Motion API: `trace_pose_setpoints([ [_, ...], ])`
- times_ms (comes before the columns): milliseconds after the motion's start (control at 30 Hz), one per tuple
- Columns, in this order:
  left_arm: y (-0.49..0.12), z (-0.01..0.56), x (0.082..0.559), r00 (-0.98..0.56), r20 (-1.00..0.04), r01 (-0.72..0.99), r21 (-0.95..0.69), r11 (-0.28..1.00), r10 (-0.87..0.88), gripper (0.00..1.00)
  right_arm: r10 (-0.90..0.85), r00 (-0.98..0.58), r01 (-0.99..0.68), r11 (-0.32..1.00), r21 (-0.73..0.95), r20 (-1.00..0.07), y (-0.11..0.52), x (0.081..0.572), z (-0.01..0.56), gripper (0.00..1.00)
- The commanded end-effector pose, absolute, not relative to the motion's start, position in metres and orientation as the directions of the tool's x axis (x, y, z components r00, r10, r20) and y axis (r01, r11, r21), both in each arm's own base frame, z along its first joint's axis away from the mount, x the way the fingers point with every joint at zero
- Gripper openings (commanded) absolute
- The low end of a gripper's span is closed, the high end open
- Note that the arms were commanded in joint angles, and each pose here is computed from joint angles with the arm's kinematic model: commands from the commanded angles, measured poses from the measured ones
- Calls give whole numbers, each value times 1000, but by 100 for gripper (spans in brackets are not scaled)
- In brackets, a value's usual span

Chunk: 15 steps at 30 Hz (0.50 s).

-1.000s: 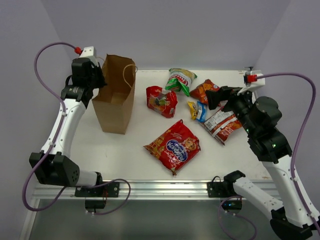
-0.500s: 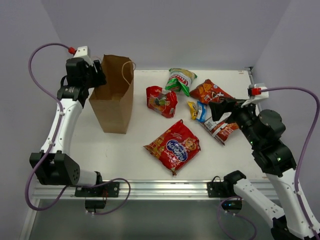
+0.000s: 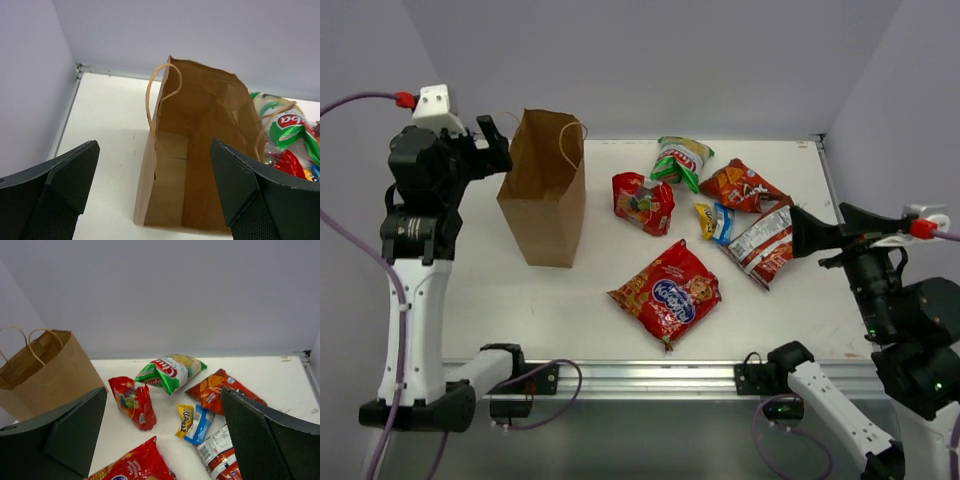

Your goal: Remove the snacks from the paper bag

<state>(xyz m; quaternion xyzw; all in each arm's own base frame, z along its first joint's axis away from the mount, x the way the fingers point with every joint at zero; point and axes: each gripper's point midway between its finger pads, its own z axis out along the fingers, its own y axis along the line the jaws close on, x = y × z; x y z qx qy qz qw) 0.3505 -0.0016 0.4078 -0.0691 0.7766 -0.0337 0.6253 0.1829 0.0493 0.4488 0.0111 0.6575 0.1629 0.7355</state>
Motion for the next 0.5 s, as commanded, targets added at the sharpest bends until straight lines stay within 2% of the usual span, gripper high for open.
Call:
trace_pose_setpoints([
  [0,3,442,300,-123,-986,-57,-108,993,-114,100,231,180,-164,966,202,-956,23,159,471,99],
  [200,-1,472,226,70,-994,-28,-89,996,-87,100,217,237,-119,974,194,-947,1,134,471,99],
  [333,1,462,191,93,-992,-29,-89,996,-86,100,207,262,-87,978,190,-943,-12,120,462,99],
  [467,16,445,178,79,-995,-100,-65,993,-57,100,214,277,-99,976,193,-937,-15,110,456,99],
])
